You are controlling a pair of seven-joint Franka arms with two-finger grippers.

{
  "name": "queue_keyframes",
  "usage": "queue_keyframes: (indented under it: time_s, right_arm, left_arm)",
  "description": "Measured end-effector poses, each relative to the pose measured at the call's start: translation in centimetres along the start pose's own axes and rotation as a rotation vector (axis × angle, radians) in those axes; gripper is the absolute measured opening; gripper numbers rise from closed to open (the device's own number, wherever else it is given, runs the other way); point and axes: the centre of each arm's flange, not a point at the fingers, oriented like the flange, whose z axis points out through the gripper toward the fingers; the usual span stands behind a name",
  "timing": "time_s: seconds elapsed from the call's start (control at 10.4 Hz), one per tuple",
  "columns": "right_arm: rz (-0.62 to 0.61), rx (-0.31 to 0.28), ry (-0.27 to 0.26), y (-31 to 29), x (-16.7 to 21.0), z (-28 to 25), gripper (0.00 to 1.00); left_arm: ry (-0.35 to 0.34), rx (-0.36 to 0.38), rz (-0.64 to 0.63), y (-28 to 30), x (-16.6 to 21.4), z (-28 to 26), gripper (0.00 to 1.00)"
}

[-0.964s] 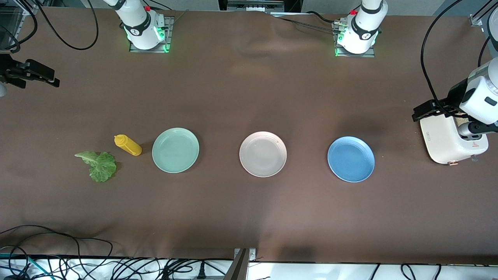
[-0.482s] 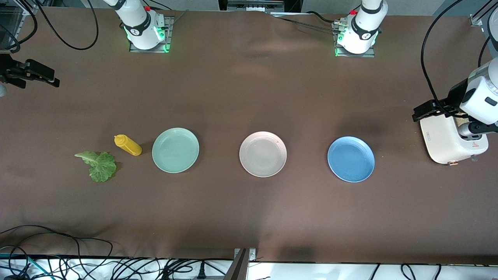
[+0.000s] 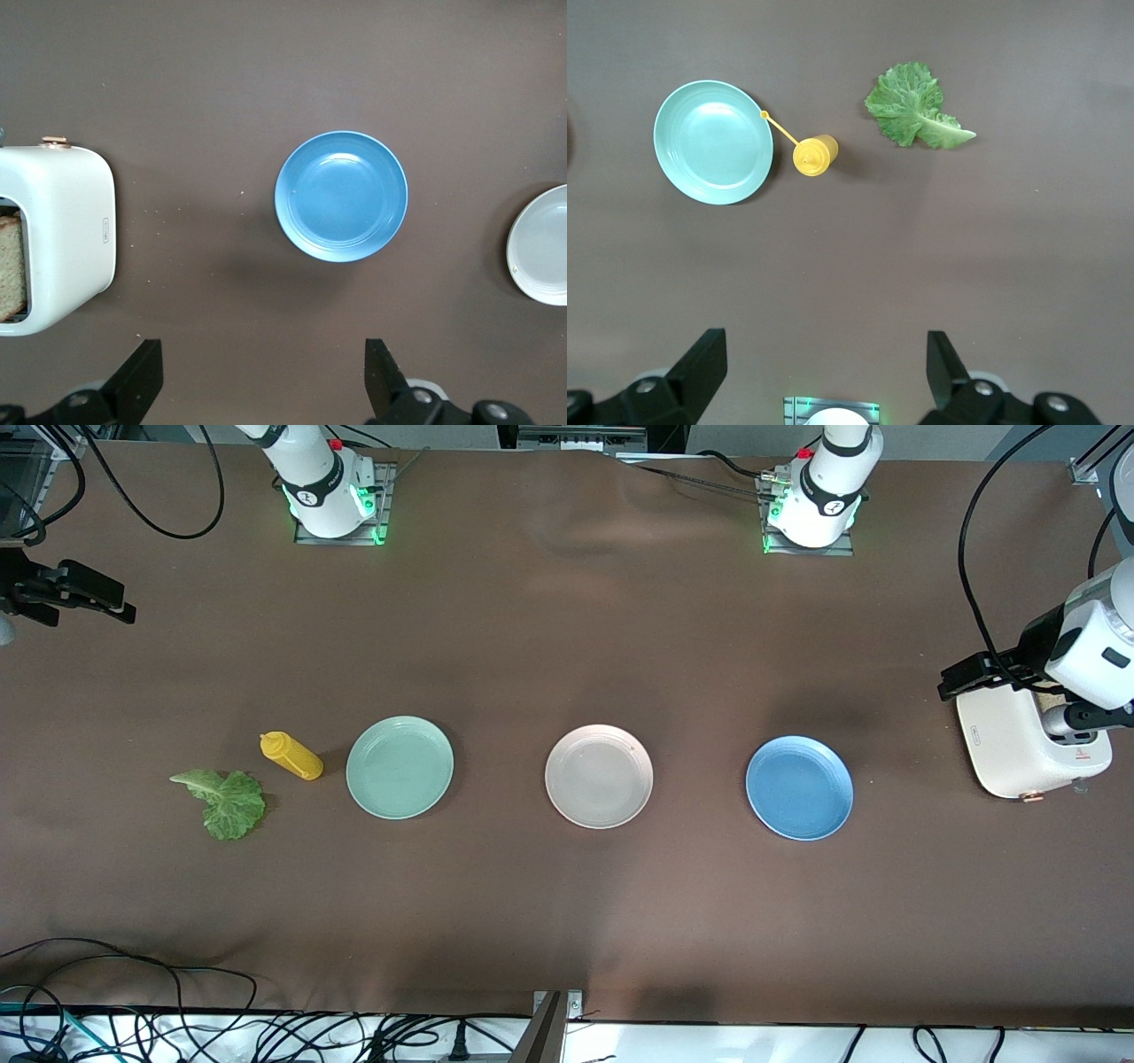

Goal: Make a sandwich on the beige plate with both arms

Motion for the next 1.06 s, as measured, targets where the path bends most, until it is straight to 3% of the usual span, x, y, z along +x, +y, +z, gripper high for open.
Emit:
queue_keyframes:
  time_s: [1.06]
  right_arm:
    - [0.000, 0.000, 0.000, 0.00, 0.00, 0.00, 1.00]
  left_arm:
    - [-0.009, 0.001, 0.000, 0.04, 0.14, 0.38, 1.00]
